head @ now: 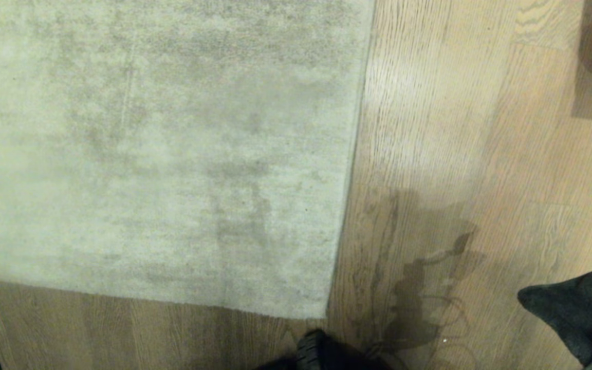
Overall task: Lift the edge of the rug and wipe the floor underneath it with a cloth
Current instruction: Put down the rag
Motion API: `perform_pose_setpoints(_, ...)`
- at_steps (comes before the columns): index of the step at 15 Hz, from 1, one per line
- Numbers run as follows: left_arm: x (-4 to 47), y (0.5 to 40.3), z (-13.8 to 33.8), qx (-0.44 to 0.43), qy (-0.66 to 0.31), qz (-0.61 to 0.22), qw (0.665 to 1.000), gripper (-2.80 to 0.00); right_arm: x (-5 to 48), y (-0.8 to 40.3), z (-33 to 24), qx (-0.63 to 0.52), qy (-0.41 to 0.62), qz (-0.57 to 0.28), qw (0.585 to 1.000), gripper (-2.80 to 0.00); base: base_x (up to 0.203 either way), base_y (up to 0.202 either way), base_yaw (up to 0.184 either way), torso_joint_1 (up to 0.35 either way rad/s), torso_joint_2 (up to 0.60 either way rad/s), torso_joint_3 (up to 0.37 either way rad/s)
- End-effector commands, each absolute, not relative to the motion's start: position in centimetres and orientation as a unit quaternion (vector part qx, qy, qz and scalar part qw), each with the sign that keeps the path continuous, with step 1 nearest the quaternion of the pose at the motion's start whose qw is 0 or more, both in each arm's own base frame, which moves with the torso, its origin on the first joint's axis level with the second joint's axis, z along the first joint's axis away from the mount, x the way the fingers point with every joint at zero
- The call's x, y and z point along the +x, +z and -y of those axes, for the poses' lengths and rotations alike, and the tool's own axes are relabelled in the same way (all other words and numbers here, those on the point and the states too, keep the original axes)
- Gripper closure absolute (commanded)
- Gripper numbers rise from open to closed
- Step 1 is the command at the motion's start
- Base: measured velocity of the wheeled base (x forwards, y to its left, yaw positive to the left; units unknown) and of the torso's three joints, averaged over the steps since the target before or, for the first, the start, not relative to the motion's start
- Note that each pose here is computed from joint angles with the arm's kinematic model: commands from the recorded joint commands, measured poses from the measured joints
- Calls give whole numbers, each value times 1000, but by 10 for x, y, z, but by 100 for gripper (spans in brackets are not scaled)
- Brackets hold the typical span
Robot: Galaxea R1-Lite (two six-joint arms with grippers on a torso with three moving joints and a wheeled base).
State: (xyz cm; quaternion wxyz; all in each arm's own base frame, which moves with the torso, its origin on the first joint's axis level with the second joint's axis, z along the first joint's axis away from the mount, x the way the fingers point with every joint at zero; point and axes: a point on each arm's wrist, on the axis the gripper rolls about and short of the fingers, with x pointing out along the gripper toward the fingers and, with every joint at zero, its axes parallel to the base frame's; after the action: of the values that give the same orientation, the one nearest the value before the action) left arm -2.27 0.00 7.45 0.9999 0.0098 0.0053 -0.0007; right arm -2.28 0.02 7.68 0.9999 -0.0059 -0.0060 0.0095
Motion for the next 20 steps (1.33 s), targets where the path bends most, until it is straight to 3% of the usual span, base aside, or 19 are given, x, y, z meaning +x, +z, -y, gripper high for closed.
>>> perform_pose_setpoints(1, -23, 75, 0, 10, -1, -5, 1000, 0, -23, 77, 0, -6, 10, 5, 1000, 0, 0, 0, 0, 0, 0, 0)
perform_pose_setpoints(4, -23, 75, 0, 10, -1, -5, 1000, 0, -23, 77, 0, -6, 10, 5, 1000, 0, 1, -78, 4, 2, 2, 2)
perform_pose_setpoints(20, -23, 75, 0, 10, -1, -5, 1000, 0, -23, 77, 0, -6, 10, 6, 1000, 0, 0, -194, 1, 3, 2, 3)
